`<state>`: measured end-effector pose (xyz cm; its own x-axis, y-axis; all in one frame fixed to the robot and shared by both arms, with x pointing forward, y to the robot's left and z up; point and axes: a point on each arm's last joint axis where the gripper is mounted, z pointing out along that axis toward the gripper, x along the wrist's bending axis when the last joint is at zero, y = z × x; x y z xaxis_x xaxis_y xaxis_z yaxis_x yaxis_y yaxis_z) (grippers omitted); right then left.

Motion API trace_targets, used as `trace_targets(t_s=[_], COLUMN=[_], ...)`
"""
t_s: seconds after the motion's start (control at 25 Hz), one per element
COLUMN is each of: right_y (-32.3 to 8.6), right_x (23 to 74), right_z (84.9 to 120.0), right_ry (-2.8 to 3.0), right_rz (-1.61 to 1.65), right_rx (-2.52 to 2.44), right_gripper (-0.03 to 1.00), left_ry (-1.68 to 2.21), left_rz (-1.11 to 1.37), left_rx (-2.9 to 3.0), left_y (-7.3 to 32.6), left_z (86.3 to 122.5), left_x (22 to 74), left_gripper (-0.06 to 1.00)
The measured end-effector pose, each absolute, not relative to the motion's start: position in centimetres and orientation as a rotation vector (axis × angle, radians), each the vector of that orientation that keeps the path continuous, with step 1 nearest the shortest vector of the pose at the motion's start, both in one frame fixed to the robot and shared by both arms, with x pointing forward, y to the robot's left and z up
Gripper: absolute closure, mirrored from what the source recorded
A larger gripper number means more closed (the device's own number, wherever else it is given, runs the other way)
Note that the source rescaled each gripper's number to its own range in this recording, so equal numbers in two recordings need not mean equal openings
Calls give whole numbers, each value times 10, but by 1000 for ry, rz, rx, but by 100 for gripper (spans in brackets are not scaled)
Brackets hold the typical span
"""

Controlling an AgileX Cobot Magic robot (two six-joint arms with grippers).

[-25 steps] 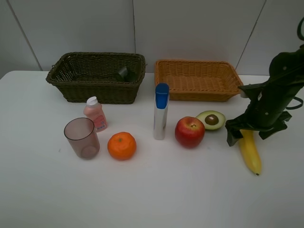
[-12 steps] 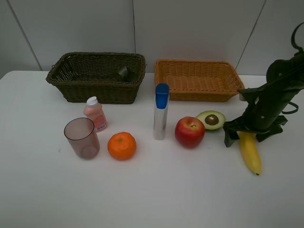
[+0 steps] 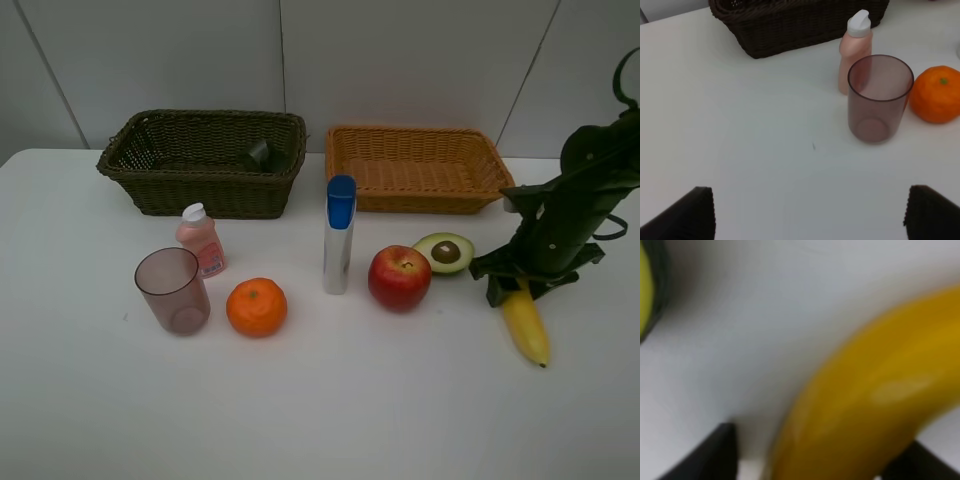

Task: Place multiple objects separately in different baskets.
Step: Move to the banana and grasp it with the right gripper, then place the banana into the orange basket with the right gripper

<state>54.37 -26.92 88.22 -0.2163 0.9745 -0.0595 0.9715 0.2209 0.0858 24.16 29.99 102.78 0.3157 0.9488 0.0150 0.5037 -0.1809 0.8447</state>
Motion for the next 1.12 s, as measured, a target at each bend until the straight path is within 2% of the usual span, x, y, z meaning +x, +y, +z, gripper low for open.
trace_targets(t_s=[0.04, 0.08, 0.56, 0.88, 1.12], right_y=[-269, -269, -270, -272, -274], right_x=[543, 542, 540, 542, 551], right_z=[882, 882, 886, 917, 953], right_ry=[2379, 2383, 2386, 2398, 2447], right_rz=[35, 26, 14, -57, -93], right_rx=[1904, 1910, 1914, 1908, 1799], right_gripper=[91, 97, 96, 96, 96], left_ry=[1297, 1297, 1297, 1297, 1297], left_rz=[731, 731, 731, 731, 731], left_rx=[1814, 1814, 1814, 1814, 1814], left_y=[300, 300, 300, 300, 300], left_z=[1028, 1028, 1028, 1028, 1028], left_x=[242, 242, 242, 242, 242], left_gripper=[-6, -6, -6, -6, -6])
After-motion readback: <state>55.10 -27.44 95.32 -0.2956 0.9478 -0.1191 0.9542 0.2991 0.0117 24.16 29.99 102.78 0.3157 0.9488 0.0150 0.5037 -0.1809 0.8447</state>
